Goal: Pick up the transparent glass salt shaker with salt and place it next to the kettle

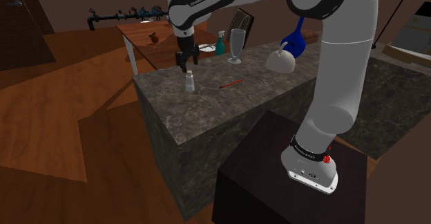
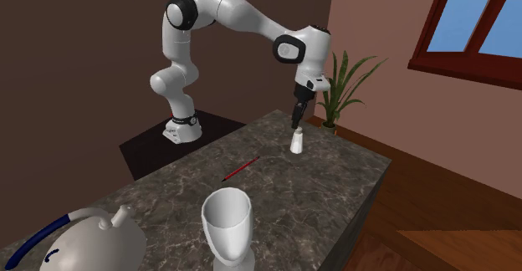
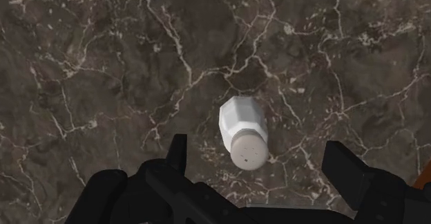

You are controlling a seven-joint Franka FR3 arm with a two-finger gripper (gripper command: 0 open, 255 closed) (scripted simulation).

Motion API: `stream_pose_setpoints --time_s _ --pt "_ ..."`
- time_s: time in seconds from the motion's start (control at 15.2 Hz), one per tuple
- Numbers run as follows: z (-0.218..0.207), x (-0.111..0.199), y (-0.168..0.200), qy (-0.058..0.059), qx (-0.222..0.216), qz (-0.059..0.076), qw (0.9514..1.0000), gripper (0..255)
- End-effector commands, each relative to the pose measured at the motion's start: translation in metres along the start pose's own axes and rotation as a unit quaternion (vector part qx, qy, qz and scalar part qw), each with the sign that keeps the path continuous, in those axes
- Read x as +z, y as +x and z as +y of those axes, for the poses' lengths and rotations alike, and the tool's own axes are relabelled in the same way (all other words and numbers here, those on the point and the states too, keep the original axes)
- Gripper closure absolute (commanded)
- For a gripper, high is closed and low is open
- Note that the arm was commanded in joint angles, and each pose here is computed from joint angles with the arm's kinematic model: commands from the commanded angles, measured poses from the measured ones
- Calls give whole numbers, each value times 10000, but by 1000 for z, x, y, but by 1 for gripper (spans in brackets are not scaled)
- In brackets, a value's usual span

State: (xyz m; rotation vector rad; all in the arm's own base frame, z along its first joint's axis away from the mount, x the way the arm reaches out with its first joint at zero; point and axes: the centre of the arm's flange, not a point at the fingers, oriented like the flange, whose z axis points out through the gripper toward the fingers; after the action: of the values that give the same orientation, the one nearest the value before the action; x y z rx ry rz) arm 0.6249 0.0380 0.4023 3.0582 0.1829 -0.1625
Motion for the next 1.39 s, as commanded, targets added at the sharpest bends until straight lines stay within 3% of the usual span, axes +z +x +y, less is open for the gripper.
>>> stream_pose_setpoints --time_s 0.0,0.4,0.86,0.92,1.32 --pt "-3 10 5 -3 -4 3 10000 0" --pt "-3 39 5 -3 -4 3 10000 0" --pt "-3 39 5 -3 -4 2 10000 0" --pt "-3 39 5 -3 -4 2 10000 255" --pt "-3 39 5 -3 -4 2 10000 255"
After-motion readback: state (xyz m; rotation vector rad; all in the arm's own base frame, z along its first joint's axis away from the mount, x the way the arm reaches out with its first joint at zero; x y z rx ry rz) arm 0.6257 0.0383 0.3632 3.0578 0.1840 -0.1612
